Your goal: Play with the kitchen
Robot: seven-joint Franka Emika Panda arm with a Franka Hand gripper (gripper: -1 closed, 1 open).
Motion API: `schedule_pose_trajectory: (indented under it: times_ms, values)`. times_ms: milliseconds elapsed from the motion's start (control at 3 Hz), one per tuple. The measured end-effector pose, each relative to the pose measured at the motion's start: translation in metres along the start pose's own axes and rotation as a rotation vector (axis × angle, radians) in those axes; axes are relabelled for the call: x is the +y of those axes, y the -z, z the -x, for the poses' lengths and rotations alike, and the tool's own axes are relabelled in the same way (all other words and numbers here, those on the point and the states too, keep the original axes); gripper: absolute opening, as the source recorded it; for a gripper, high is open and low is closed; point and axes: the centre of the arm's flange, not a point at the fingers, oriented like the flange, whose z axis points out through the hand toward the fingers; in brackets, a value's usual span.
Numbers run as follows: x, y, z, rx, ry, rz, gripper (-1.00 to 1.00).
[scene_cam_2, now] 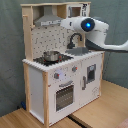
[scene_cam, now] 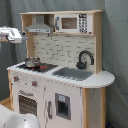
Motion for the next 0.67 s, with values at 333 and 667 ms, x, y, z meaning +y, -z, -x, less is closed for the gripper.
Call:
schedule_pose_trajectory:
  times_ms: [333,667]
  values:
    - [-0.014,0.001,0.005,0.023,0.021,0.037,1.00]
    - [-0.028,0.002,0.011,0.046,0.041,0.073,1.00]
